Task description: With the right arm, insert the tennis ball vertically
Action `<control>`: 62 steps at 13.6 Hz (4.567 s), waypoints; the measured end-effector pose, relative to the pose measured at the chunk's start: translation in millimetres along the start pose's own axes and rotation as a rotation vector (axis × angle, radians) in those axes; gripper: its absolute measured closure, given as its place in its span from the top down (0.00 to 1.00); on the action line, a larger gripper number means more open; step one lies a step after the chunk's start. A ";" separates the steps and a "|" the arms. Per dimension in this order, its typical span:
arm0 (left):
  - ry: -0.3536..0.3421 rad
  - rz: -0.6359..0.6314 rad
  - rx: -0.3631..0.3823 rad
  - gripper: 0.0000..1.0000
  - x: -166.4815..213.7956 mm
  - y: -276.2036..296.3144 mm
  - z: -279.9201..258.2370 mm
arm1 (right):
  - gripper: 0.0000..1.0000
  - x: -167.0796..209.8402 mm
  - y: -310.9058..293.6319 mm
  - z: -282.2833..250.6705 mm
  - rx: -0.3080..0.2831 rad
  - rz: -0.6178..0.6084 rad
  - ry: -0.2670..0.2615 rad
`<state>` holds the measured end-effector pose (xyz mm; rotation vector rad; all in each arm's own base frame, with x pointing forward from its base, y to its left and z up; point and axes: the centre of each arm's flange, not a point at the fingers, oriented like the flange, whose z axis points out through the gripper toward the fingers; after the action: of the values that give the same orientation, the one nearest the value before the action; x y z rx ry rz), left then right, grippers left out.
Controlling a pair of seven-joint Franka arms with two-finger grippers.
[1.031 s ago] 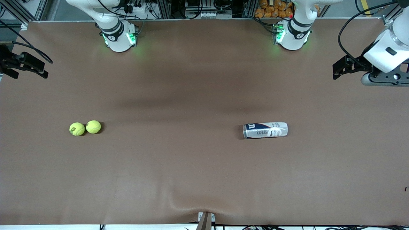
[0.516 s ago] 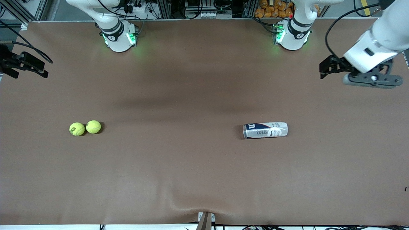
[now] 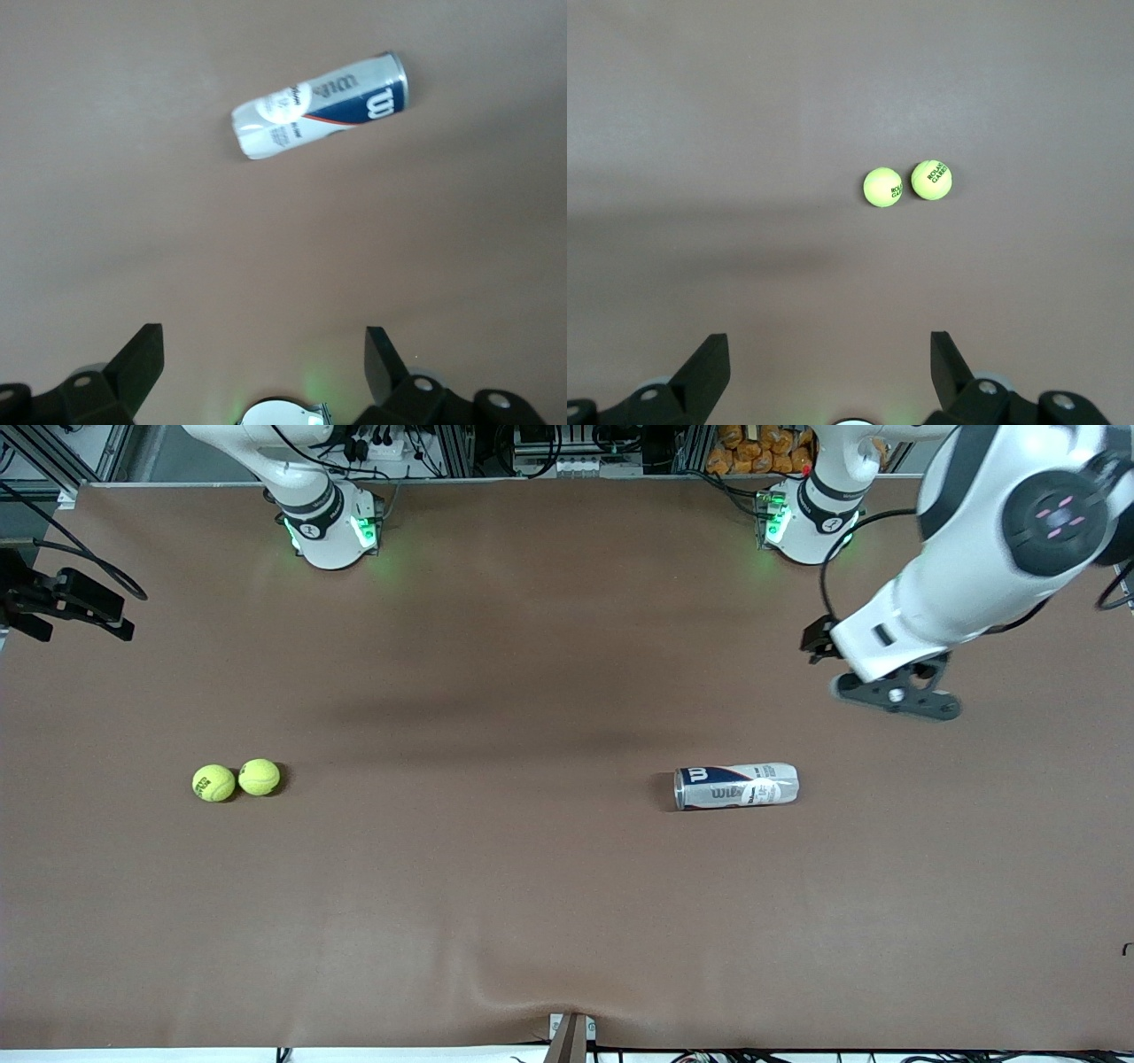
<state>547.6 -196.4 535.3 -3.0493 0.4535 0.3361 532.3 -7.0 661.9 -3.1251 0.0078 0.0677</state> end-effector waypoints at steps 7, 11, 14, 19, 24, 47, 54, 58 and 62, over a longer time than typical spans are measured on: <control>-0.053 0.221 -0.007 1.00 34.5 26.1 51.4 | 1.00 0.0 0.6 0.0 0.001 0.001 0.000; -0.047 0.448 0.044 1.00 56.8 17.9 77.5 | 1.00 -0.1 0.5 0.1 0.002 0.001 -0.001; -0.013 0.656 0.117 1.00 73.1 12.4 96.6 | 1.00 -0.1 0.4 0.1 0.002 0.001 -0.001; -0.050 0.918 0.162 1.00 75.5 7.7 127.5 | 1.00 -0.2 0.4 0.1 0.003 0.001 -0.001; -0.141 1.037 0.278 1.00 80.2 22.5 174.3 | 1.00 -0.2 0.4 0.2 0.003 0.001 -0.002; -0.262 1.245 0.388 1.00 116.8 49.0 310.7 | 1.00 -0.2 2.3 0.1 0.004 0.005 -0.002; -0.278 1.221 0.441 1.00 116.4 64.1 326.9 | 1.00 -0.2 2.2 0.1 0.005 0.004 -0.002; -0.276 1.200 0.457 1.00 118.4 63.2 334.9 | 1.00 -0.2 1.9 0.1 0.008 0.004 -0.002; -0.262 1.212 0.458 1.00 120.8 65.0 341.7 | 1.00 -0.2 1.2 0.1 0.014 0.003 -0.002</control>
<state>570.7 -268.4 174.9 -1.9090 1.9462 0.5230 532.1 -8.2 661.8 -3.1113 0.0131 0.0700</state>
